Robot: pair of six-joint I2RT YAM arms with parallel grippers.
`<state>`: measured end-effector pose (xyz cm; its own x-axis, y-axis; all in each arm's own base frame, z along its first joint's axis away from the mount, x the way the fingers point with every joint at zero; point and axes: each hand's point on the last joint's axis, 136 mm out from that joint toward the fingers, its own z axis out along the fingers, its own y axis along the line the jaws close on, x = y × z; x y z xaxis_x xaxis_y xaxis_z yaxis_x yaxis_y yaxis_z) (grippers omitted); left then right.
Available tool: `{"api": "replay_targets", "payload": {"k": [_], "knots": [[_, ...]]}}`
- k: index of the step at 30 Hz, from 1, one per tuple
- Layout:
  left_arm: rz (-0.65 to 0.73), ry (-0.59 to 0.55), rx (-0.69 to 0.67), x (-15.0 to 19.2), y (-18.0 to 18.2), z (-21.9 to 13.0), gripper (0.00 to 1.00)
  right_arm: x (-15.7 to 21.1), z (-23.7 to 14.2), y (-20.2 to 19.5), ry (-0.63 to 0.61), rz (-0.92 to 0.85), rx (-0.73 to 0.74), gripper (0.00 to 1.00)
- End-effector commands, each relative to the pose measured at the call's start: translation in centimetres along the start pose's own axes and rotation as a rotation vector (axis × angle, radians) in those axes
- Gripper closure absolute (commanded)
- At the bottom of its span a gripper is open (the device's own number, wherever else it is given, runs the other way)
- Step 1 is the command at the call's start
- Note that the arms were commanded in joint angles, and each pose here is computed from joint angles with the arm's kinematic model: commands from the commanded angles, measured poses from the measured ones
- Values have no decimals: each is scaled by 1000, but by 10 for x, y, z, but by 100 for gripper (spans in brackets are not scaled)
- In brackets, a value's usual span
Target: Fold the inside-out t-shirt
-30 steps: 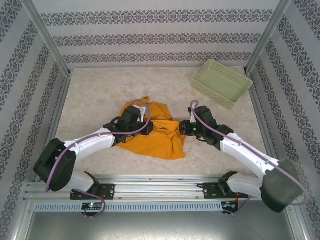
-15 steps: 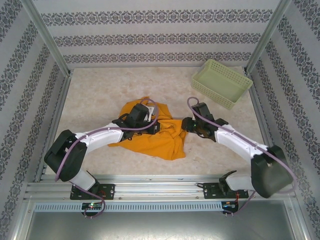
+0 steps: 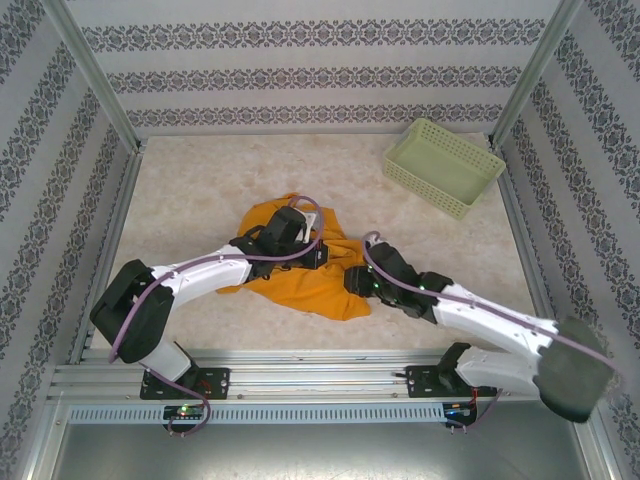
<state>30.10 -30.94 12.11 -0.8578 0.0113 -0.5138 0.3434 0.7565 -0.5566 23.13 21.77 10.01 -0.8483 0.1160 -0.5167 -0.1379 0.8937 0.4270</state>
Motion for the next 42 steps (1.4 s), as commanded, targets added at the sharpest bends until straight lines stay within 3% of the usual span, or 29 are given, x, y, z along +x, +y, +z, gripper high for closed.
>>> {"api": "replay_targets", "payload": {"k": [1,8,11,16,20,33,37,42], "knots": [[19,-15,9,-2,-14,-12,100,-44,11,24,-92,29,-46,60],[29,-24,46,5,-26,-21,100,-86,46,-18,-100,29,132,67],[45,-17,61,10,-31,-21,100,-96,55,-25,-87,29,145,68],[39,-11,58,15,-28,-19,100,-94,61,-14,-58,23,104,65],[33,-13,48,18,-23,-16,100,-87,65,-25,-49,13,172,64],[29,-13,-17,18,-9,-11,100,-98,36,-37,-113,-101,327,100],[38,-12,-118,16,10,-11,100,-95,11,-29,-129,-85,272,100],[21,-16,-189,6,35,-9,98,-75,-24,8,-98,-38,3,100]]}}
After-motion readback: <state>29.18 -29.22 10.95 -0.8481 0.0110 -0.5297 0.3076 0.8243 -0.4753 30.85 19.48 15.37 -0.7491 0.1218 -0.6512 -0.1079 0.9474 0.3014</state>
